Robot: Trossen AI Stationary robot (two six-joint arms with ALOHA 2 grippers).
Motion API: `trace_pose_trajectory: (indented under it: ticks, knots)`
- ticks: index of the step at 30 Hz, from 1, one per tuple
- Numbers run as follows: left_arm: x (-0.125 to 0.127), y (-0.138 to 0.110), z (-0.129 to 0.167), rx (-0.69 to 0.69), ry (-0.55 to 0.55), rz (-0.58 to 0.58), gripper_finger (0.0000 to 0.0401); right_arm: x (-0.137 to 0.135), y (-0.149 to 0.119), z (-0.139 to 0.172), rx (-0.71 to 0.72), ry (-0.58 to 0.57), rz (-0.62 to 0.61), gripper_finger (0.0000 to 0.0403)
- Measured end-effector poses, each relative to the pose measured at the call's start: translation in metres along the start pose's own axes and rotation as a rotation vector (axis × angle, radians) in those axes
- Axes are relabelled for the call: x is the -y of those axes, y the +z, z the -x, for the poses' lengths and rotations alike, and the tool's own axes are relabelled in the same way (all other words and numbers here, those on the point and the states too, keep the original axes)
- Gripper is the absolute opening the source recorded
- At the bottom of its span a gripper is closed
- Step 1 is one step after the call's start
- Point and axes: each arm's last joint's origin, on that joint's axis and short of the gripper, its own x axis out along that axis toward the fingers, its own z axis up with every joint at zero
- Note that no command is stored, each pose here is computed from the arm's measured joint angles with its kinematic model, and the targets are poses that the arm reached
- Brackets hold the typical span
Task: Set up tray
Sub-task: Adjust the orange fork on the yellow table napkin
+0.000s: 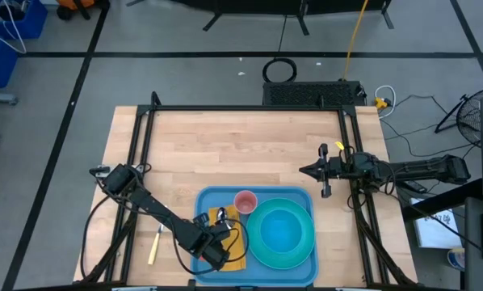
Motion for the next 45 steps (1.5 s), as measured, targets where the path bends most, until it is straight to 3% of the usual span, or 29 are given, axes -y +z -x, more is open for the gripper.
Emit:
trace_pose_trajectory:
  ticks: [15,23,32,40,45]
  knots:
    - [-0.004,0.005,0.001,-0.048,-0.027,0.028,0.0089,0.000,0.000,0.000,0.002,0.000,0.000,0.0000]
    - [-0.004,0.007,0.002,-0.048,-0.032,0.084,0.0013,0.000,0.000,0.000,0.002,0.000,0.000,0.0000]
    - [-0.006,0.007,0.004,-0.065,-0.028,0.114,0.0007,0.000,0.000,0.000,0.002,0.000,0.000,0.0000]
    - [-0.015,0.005,0.031,-0.064,-0.008,0.192,0.0006,0.000,0.001,0.000,0.005,0.000,0.000,0.0000]
    - [-0.015,0.005,0.051,0.033,-0.036,0.240,0.0008,0.000,0.001,0.000,0.005,0.000,0.000,0.0000]
